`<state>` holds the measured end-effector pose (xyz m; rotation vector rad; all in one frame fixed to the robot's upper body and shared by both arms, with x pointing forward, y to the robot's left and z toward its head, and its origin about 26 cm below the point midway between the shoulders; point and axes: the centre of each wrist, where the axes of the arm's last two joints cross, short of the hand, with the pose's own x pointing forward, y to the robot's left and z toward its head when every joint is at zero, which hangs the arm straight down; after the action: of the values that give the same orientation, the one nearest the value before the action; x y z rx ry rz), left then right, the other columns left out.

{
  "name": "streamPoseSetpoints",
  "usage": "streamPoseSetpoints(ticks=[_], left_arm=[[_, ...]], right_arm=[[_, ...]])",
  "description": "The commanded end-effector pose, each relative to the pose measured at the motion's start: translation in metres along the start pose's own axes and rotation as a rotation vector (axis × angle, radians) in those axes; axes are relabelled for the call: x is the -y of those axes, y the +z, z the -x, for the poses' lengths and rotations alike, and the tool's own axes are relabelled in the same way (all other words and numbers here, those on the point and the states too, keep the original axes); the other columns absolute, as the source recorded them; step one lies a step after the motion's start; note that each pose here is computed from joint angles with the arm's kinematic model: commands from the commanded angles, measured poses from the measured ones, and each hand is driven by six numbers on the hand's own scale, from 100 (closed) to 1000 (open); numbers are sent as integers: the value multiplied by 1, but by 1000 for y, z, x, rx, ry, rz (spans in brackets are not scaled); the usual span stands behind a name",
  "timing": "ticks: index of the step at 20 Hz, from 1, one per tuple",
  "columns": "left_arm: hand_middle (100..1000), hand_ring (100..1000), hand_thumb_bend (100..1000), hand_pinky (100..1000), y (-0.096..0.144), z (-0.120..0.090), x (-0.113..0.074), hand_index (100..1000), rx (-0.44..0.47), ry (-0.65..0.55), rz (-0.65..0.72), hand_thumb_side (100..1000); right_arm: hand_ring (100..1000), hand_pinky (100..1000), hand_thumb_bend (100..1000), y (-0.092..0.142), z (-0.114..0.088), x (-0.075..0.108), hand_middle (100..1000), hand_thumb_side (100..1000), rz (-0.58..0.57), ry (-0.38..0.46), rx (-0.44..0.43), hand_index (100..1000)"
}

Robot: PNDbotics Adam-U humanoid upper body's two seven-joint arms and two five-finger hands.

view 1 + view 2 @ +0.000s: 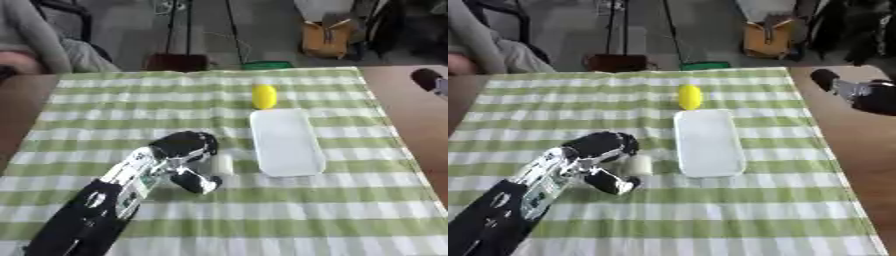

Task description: Pick up objects on the table and place them in the box.

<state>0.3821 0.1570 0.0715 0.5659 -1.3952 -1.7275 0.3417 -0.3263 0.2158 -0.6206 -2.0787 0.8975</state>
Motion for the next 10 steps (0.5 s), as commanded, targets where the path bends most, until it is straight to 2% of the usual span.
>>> streamPoseSetpoints(ticks=[1, 4, 6, 10], left_arm=[[769, 725, 100, 794, -1, 0, -5, 587, 1, 27, -39, 356], [771, 720, 100, 791, 1, 2, -6, 587, 5, 76, -51, 366], [772, 717, 100, 789, 5, 3, -15, 587, 11, 99, -79, 371], [774, 713, 100, 788, 18, -2, -52, 587, 42, 104, -177, 377]], right_arm=[[557, 539, 588, -4, -6, 10, 660, 416, 12, 20, 26, 849], [557, 539, 587, -4, -6, 10, 660, 416, 13, 21, 25, 849], [557, 540, 586, -3, -5, 10, 660, 416, 13, 21, 24, 849], [557, 540, 583, -3, -5, 10, 660, 418, 14, 22, 23, 849]])
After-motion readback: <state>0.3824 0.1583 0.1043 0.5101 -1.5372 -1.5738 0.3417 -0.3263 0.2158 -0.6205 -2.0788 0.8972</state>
